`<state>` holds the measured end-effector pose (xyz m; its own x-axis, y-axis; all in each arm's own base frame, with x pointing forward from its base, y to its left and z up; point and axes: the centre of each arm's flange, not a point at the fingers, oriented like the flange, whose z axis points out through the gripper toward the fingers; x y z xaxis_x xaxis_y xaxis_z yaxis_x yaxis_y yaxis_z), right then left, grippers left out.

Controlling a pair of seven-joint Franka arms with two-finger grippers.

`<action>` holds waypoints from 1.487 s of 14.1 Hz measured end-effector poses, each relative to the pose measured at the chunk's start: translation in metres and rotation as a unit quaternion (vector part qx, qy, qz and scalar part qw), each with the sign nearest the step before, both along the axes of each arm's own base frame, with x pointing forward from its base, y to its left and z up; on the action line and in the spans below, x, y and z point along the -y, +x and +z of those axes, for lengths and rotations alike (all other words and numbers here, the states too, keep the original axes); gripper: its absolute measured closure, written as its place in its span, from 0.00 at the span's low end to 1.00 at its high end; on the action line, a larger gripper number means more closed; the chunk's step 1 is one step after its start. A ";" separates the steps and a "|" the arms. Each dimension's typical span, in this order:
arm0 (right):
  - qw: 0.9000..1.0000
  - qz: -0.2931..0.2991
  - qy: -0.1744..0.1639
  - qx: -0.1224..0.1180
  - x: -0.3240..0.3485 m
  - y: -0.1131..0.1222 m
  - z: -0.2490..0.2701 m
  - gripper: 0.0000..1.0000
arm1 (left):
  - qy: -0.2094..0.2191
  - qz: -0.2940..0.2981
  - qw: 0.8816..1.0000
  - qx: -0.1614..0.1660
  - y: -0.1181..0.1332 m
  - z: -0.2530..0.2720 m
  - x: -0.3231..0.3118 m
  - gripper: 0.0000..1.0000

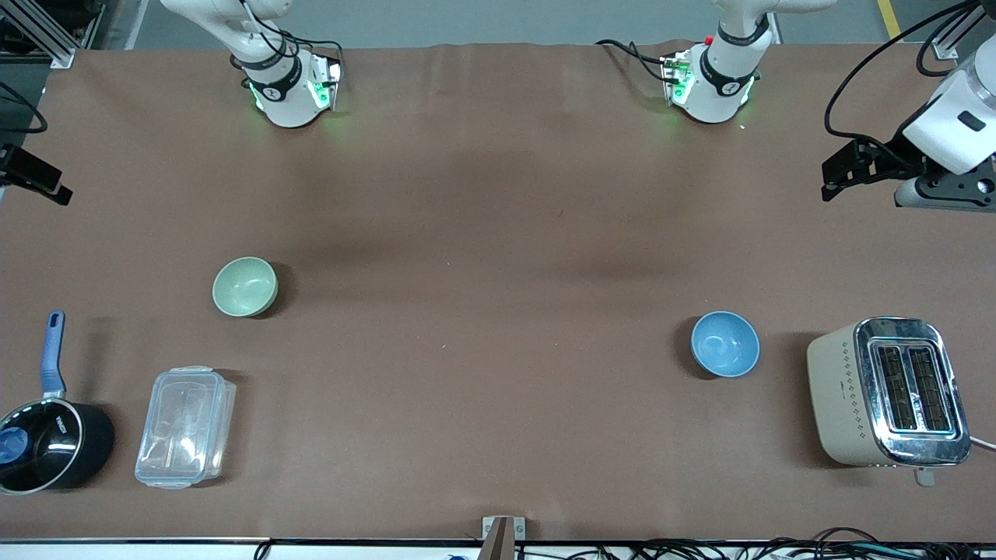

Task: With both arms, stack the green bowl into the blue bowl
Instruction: 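Reach the right gripper to the green bowl while the left reaches the blue bowl, then grasp the green bowl with the right gripper while the left grasps the blue bowl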

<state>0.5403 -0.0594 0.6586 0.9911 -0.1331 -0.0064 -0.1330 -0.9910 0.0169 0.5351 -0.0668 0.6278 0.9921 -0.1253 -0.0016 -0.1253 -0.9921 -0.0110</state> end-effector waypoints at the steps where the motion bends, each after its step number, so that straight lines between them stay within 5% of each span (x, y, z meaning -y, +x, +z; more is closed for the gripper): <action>1: 1.000 0.000 0.000 0.000 0.000 0.000 0.000 0.00 | 0.000 -0.001 1.000 -0.002 -0.001 0.000 0.001 0.00; 5: 1.000 0.000 0.000 0.000 0.000 0.000 0.000 0.00 | 0.006 0.001 1.000 -0.017 0.003 -0.009 -0.001 0.00; 11: 1.000 0.003 0.002 -0.019 0.000 0.000 -0.015 0.00 | 0.004 0.007 0.999 -0.038 0.095 -0.192 -0.003 0.00; 15: 0.999 0.009 0.005 -0.041 0.014 0.012 -0.121 0.00 | -0.002 0.029 0.999 -0.027 0.121 -0.314 -0.034 0.00; 18: 1.000 0.016 0.001 -0.009 0.021 0.009 -0.231 0.00 | -0.005 0.028 0.999 -0.030 0.122 -0.374 -0.033 0.03; 21: 0.999 0.020 -0.005 0.033 0.016 -0.019 -0.320 0.00 | -0.006 0.028 0.999 -0.035 0.122 -0.409 -0.034 0.31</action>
<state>0.5214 -0.0758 0.3384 0.9938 -0.0938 0.0594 -0.0951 -0.9953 0.0188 0.6569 -0.0331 0.2188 0.9950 -0.0700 -0.0707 -0.0697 -0.9975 0.0071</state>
